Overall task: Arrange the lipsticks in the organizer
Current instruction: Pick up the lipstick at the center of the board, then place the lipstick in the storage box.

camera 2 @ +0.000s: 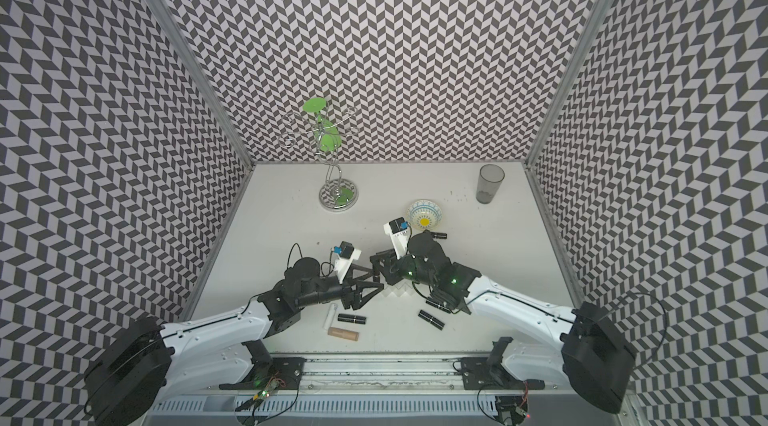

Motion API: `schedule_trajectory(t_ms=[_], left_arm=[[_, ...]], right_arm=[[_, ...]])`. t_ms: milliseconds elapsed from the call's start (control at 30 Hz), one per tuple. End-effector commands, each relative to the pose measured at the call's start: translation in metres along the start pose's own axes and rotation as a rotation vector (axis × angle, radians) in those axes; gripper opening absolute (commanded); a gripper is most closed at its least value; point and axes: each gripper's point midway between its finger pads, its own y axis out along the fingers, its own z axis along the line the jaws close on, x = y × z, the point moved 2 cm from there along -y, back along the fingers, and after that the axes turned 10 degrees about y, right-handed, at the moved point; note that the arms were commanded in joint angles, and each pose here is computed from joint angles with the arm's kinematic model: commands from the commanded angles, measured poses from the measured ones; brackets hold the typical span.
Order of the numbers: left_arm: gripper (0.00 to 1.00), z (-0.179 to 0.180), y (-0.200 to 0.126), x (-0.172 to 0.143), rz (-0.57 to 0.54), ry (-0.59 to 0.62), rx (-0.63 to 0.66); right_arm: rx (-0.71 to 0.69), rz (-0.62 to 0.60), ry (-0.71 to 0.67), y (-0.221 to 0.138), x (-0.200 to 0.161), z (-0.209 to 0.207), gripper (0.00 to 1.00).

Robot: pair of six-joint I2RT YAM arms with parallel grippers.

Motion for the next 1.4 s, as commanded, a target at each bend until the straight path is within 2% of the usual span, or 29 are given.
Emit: schedule_trajectory(t_ms=[0, 67, 200, 367, 600, 833, 967, 1033, 1300, 1367], left_arm=[[0.88, 0.010, -0.009, 0.012, -0.051, -0.015, 0.077], [0.94, 0.018, -0.017, 0.015, -0.086, -0.025, 0.129], [0.95, 0.025, -0.031, 0.020, -0.144, -0.017, 0.195], [0.95, 0.031, -0.038, 0.021, -0.162, -0.010, 0.239], [0.91, 0.031, -0.034, 0.019, -0.154, -0.009, 0.220], [0.88, 0.031, -0.027, 0.015, -0.134, -0.016, 0.196], [0.87, 0.029, -0.024, 0.015, -0.132, -0.016, 0.180], [0.84, 0.029, -0.024, 0.015, -0.131, -0.015, 0.175], [0.82, 0.028, -0.022, 0.015, -0.134, -0.015, 0.169], [0.82, 0.028, -0.022, 0.014, -0.132, -0.017, 0.163]], right_arm=[[-0.096, -0.108, -0.058, 0.003, 0.020, -0.011, 0.02], [-0.146, -0.141, -0.079, 0.006, 0.024, -0.020, 0.01], [-0.241, -0.208, -0.107, 0.012, 0.036, -0.034, 0.00], [-0.281, -0.216, -0.135, 0.027, 0.041, -0.039, 0.00], [-0.315, -0.222, -0.165, 0.044, 0.043, -0.047, 0.00], [-0.327, -0.270, -0.177, 0.038, 0.050, -0.047, 0.00], [-0.347, -0.233, -0.193, 0.047, 0.039, -0.057, 0.00], [-0.339, -0.213, -0.195, 0.052, 0.031, -0.061, 0.00], [-0.354, -0.203, -0.214, 0.054, 0.018, -0.072, 0.01], [-0.345, -0.205, -0.222, 0.054, 0.014, -0.074, 0.04]])
